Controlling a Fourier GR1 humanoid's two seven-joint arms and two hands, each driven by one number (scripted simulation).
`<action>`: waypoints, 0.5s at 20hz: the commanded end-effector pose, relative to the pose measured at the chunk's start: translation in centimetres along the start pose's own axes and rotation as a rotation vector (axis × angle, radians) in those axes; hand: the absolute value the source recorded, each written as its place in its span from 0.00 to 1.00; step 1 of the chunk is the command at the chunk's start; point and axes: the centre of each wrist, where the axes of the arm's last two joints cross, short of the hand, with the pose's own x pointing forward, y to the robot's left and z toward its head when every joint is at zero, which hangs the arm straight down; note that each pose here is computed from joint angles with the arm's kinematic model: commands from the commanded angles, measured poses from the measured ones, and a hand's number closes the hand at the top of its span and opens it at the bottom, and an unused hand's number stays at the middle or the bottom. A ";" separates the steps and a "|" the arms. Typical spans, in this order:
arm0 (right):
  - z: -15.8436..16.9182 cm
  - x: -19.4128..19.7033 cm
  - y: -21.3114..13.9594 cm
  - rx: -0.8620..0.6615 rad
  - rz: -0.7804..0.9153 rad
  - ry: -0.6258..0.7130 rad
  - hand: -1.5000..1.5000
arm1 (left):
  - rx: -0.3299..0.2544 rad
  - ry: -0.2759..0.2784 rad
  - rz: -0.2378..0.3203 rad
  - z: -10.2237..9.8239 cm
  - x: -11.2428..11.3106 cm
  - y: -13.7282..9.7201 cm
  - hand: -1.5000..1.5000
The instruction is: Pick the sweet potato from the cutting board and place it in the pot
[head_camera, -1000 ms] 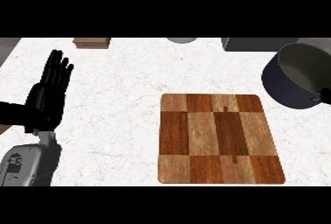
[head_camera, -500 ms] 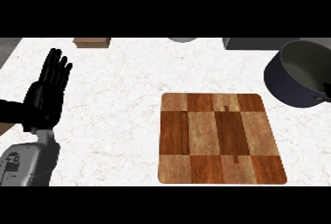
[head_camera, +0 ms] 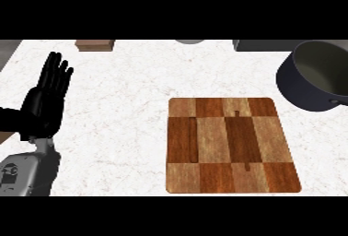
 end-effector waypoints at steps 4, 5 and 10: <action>-1.4 -3.4 -5.4 -0.106 -0.111 -0.020 0.00 | -0.009 0.002 0.004 1.1 -1.2 -0.2 0.50; -0.3 -3.2 -7.5 -0.104 -0.117 -0.030 0.00 | 0.000 0.005 -0.004 0.4 -1.8 0.0 0.50; 1.3 -5.9 -12.3 -0.141 -0.141 -0.046 0.00 | -0.002 -0.016 0.016 0.7 0.8 0.3 0.50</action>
